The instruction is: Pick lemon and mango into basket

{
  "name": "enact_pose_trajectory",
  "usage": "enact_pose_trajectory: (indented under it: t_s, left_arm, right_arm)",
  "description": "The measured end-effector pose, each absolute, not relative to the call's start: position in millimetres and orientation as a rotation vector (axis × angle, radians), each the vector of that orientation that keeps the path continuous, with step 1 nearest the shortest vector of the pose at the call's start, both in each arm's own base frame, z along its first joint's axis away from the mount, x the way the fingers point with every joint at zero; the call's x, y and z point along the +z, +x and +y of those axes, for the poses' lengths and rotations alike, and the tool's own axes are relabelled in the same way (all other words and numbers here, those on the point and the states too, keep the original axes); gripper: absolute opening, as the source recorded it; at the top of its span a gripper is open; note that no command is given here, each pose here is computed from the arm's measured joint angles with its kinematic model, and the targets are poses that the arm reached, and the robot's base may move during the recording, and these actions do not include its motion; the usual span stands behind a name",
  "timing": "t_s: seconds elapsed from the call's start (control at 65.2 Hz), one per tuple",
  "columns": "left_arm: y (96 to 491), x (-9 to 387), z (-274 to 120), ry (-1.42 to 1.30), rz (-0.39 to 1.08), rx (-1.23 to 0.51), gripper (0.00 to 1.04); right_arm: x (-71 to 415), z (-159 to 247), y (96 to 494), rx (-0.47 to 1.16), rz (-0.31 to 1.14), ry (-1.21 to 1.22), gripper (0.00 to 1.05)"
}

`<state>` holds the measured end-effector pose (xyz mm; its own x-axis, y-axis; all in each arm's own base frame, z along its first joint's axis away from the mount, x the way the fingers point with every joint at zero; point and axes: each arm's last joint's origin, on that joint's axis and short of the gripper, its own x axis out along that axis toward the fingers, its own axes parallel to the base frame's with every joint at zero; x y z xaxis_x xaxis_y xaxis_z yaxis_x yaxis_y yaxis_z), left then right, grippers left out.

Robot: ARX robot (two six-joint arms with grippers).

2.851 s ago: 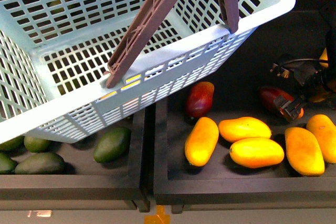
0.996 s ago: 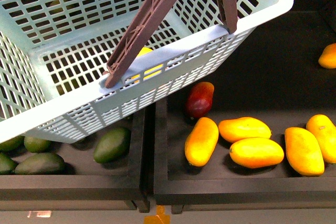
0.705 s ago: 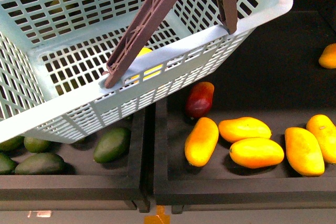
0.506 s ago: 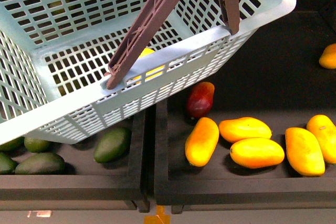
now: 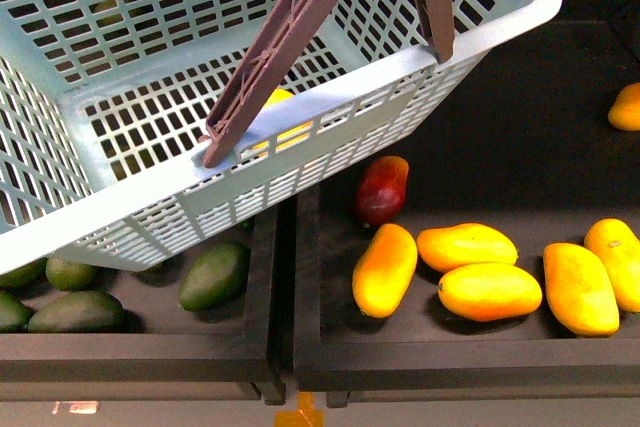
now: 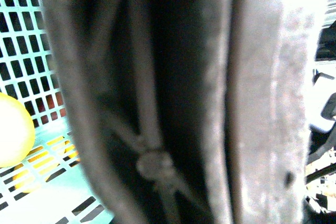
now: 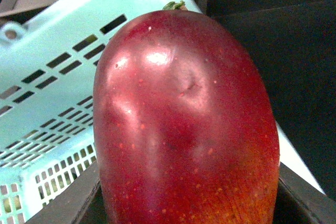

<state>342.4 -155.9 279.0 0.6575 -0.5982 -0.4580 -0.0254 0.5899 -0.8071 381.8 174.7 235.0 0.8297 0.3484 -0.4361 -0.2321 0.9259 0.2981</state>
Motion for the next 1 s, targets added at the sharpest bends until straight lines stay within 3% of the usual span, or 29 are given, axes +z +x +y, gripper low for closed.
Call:
enact_pose_trajectory:
  t_s: [0.184, 0.307, 0.552, 0.582, 0.628, 0.72, 0.996]
  left_arm:
    - [342.5, 279.0, -155.8, -0.893, 0.8, -0.377, 0.14]
    - [342.4, 278.2, -155.9, -0.887, 0.799, -0.373, 0.14]
    - [342.5, 277.5, -155.2, -0.886, 0.799, -0.369, 0.14]
    - [342.5, 277.5, -155.1, -0.886, 0.799, -0.368, 0.14]
    - [342.3, 277.5, -155.5, -0.888, 0.801, -0.372, 0.14]
    - [341.0, 277.6, -158.1, -0.887, 0.811, -0.391, 0.14]
    - [342.1, 277.5, -156.0, -0.889, 0.801, -0.37, 0.14]
  right_arm:
    - [237.4, 177.6, 380.7, 0.316, 0.484, 0.235, 0.97]
    - [239.5, 161.4, 377.8, 0.269, 0.451, 0.271, 0.96]
    - [245.9, 78.5, 339.5, 0.033, 0.361, 0.314, 0.96]
    - [245.6, 74.3, 336.1, 0.009, 0.319, 0.297, 0.93]
    - [247.7, 65.4, 324.2, -0.013, 0.146, 0.214, 0.83]
    - [240.6, 56.4, 303.4, 0.005, 0.019, 0.117, 0.69]
    - [208.2, 31.2, 247.7, 0.005, 0.007, 0.021, 0.25]
